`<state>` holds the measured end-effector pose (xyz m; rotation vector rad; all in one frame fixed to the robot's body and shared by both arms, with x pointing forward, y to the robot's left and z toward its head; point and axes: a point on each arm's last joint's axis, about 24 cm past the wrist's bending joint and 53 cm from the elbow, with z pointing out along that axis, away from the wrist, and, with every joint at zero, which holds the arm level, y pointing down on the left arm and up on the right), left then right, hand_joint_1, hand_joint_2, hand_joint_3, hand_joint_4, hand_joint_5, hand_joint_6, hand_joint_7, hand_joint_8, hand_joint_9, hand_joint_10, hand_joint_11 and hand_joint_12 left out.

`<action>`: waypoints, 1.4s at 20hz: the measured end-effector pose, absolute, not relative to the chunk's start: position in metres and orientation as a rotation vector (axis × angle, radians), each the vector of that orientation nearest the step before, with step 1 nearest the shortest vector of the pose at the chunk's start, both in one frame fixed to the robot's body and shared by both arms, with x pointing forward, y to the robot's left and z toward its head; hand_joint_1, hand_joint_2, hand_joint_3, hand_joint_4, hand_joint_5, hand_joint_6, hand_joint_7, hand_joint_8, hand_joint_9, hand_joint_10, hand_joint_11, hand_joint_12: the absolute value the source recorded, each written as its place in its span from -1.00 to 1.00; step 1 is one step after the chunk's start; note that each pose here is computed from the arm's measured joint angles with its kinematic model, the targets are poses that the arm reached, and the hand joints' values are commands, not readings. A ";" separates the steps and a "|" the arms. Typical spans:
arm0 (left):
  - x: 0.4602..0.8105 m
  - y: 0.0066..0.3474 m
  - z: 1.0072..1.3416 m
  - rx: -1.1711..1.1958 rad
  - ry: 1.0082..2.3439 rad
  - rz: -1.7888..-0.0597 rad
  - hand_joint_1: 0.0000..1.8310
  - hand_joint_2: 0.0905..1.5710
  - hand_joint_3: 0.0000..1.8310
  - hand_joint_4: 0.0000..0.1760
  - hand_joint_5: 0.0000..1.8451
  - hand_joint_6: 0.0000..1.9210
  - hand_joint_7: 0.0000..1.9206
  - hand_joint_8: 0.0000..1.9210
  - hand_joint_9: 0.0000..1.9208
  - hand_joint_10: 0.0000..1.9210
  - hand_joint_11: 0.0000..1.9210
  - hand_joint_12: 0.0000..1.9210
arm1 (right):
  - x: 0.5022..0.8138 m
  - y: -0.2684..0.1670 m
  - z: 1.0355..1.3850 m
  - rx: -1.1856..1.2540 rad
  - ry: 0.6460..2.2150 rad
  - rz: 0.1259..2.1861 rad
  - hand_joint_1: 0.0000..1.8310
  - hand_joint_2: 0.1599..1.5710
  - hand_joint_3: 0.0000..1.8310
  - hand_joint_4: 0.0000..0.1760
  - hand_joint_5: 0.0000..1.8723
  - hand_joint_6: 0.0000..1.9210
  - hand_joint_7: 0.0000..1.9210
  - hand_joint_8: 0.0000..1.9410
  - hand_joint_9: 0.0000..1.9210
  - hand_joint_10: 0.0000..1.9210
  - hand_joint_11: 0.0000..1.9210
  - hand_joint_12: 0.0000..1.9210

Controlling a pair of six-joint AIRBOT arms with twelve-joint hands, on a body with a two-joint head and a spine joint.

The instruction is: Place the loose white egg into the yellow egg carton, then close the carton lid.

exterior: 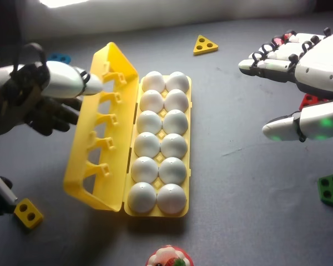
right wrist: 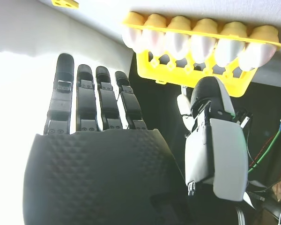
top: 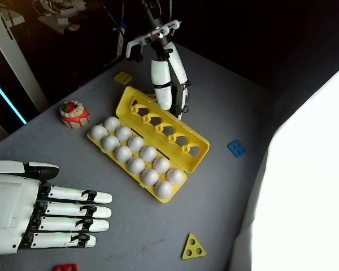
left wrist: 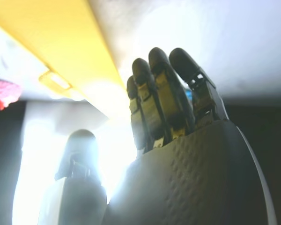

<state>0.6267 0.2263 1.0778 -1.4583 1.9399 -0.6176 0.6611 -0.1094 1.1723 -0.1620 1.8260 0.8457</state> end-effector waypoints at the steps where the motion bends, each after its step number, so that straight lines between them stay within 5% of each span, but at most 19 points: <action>1: 0.626 0.222 1.081 -1.450 1.945 -0.626 -0.85 0.67 -1.00 -1.00 -0.49 -1.00 -0.40 -1.00 -0.48 -0.98 -1.00 0.46 | 0.661 -0.109 1.173 -0.162 1.823 0.847 -0.77 0.39 -1.00 -1.00 -0.92 -0.99 -0.94 -1.00 -0.91 -0.99 -1.00 -0.24; 5: 0.614 0.197 1.089 -1.411 1.984 -0.659 -0.82 0.66 -1.00 -1.00 -0.47 -0.99 -0.37 -0.99 -0.45 -0.96 -1.00 0.48 | 0.661 -0.109 1.174 -0.161 1.817 0.849 -0.76 0.38 -1.00 -1.00 -0.89 -0.99 -0.90 -0.99 -0.89 -0.99 -1.00 -0.36; 9: 0.596 0.174 1.086 -1.347 2.060 -0.666 -0.82 0.66 -1.00 -1.00 -0.47 -0.99 -0.37 -0.99 -0.44 -0.96 -1.00 0.49 | 0.661 -0.109 1.174 -0.161 1.817 0.849 -0.81 0.39 -1.00 -1.00 -0.92 -1.00 -0.94 -1.00 -0.92 -0.99 -1.00 -0.69; 14: 0.583 0.131 1.088 -1.147 2.187 -0.708 -0.82 0.65 -1.00 -1.00 -0.47 -1.00 -0.38 -1.00 -0.44 -0.96 -1.00 0.50 | 0.661 -0.108 1.175 -0.162 1.814 0.853 -0.75 0.38 -1.00 -1.00 -0.92 -1.00 -0.92 -1.00 -0.92 -0.99 -1.00 -0.66; 16: 0.577 0.109 1.089 -1.037 2.244 -0.734 -0.80 0.65 -1.00 -1.00 -0.46 -0.99 -0.37 -0.99 -0.43 -0.96 -1.00 0.50 | 0.661 -0.108 1.175 -0.162 1.813 0.853 -0.74 0.37 -1.00 -1.00 -0.90 -0.99 -0.90 -1.00 -0.90 -0.99 -1.00 -0.51; 19: 0.569 0.087 1.088 -0.952 2.296 -0.771 -0.82 0.65 -1.00 -1.00 -0.47 -1.00 -0.37 -0.99 -0.44 -0.96 -1.00 0.50 | 0.661 -0.108 1.176 -0.162 1.812 0.853 -0.78 0.38 -1.00 -1.00 -0.91 -1.00 -0.93 -1.00 -0.92 -1.00 -1.00 -0.58; 28: 0.563 0.084 1.078 -0.912 2.326 -0.773 -0.79 0.65 -1.00 -1.00 -0.48 -1.00 -0.37 -1.00 -0.46 -0.98 -1.00 0.47 | 0.661 -0.108 1.176 -0.162 1.812 0.853 -0.80 0.39 -1.00 -1.00 -0.90 -1.00 -0.93 -1.00 -0.91 -0.99 -1.00 -0.45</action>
